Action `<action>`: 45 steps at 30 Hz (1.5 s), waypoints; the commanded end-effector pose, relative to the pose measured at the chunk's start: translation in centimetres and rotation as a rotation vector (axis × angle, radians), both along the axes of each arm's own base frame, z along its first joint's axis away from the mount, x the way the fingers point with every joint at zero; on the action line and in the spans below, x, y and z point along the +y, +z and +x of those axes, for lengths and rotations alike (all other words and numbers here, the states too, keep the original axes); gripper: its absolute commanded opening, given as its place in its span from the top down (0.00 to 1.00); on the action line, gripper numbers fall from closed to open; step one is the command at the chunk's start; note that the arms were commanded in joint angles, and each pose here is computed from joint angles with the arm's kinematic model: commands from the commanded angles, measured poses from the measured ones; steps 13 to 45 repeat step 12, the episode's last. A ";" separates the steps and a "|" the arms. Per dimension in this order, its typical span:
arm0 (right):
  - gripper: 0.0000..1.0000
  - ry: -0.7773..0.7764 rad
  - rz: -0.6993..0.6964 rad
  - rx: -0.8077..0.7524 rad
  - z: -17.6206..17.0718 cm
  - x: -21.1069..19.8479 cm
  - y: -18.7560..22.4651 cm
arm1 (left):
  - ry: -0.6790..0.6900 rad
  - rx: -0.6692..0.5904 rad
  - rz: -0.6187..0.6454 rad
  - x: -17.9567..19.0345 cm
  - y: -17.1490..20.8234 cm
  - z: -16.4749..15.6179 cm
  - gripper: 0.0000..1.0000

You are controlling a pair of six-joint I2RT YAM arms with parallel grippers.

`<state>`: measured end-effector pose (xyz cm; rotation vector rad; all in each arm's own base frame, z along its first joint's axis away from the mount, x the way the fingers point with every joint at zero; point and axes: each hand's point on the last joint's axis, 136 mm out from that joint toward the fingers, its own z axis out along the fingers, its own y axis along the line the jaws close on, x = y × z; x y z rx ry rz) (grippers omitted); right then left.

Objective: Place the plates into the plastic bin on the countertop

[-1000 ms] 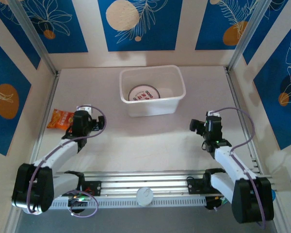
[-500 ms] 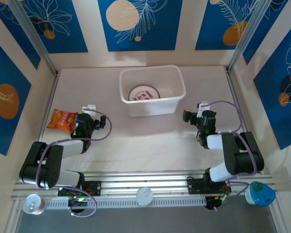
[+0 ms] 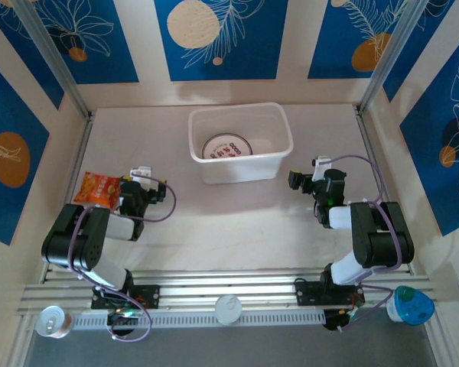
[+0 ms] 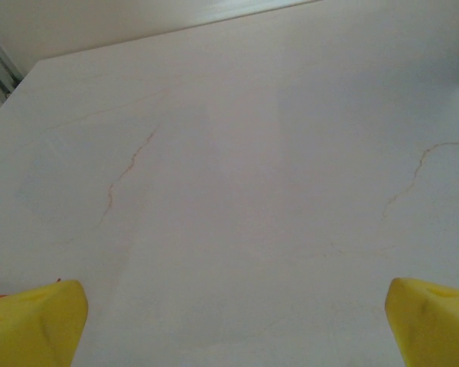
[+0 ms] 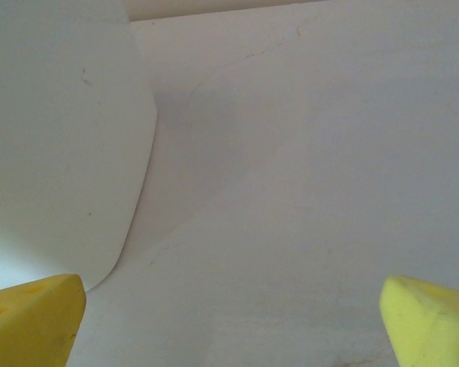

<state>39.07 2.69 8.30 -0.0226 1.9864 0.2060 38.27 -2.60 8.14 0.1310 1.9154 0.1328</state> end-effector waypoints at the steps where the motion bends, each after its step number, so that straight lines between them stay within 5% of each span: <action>1: 0.01 0.028 0.005 -0.027 0.6 0.4 1.1 | 0.000 -0.042 -0.025 0.1 1.3 1.0 0.00; 9: 0.01 0.037 0.004 -0.025 0.7 0.5 1.1 | 0.116 -0.056 -0.027 2.1 1.5 0.9 0.00; 45: 0.01 0.036 0.004 -0.030 0.6 0.5 1.1 | 0.090 -0.050 -0.028 1.6 1.4 1.0 0.00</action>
